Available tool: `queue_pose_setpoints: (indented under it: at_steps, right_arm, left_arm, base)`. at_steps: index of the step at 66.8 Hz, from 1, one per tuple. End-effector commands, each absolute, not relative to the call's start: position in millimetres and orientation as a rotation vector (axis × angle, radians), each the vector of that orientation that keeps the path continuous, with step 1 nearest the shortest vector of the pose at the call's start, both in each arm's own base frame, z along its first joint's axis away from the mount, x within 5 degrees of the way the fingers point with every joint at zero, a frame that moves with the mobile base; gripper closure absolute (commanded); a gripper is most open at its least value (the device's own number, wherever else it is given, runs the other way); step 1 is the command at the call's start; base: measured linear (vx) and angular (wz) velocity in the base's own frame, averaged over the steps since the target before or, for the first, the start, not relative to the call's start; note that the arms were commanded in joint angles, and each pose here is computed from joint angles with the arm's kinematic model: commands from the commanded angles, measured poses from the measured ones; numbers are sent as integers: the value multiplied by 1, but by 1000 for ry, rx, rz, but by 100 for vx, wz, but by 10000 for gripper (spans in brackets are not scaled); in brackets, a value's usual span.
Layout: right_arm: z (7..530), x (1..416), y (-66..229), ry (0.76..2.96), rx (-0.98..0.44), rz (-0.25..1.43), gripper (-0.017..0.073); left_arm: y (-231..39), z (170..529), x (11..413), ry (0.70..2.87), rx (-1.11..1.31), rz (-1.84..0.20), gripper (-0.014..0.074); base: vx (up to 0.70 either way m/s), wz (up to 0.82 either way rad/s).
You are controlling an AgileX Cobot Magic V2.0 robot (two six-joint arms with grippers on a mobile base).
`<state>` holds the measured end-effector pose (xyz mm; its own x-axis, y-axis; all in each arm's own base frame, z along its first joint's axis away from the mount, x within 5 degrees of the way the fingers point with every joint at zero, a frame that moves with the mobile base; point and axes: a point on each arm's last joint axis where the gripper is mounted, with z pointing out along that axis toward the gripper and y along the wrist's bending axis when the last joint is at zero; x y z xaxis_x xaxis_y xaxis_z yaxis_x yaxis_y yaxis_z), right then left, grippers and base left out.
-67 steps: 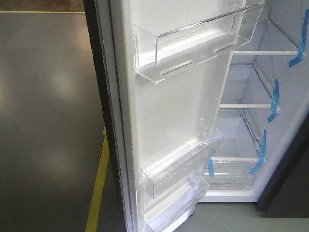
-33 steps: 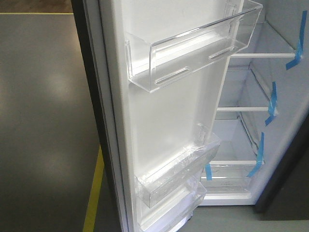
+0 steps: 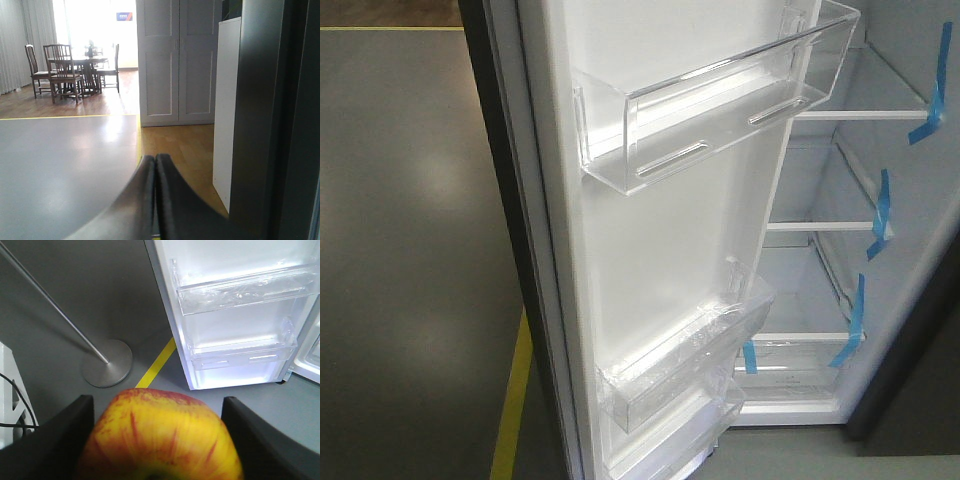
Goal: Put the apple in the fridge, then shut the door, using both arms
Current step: 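Approach and stop in front of the refrigerator door bins, then raise the right gripper with the apple above the top door bin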
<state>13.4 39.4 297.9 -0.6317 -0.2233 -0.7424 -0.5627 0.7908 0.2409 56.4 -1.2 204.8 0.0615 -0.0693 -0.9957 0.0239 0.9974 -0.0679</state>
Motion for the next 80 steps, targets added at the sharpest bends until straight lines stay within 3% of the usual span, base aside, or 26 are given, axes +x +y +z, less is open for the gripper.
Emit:
queue_pose_setpoints:
  at_steps: [1, 60, 71, 80]
  right_arm:
    - [310, 17, 42, 2166, -554, 624, 438]
    - [310, 17, 42, 2160, -555, 622, 438]
    - [316, 27, 41, 2088, -498, 580, 436]
    - [315, 50, 44, 2157, -458, 539, 433]
  left_arm:
    - [0, 218, 53, 1397, -48, -74, 600]
    - [0, 218, 53, 1397, -48, -74, 600]
    - [0, 218, 53, 1397, -48, -74, 600]
    - [0, 218, 53, 1397, -48, -74, 600]
  base:
    - [0, 0]
    - [0, 0]
    - [0, 0]
    - [0, 0]
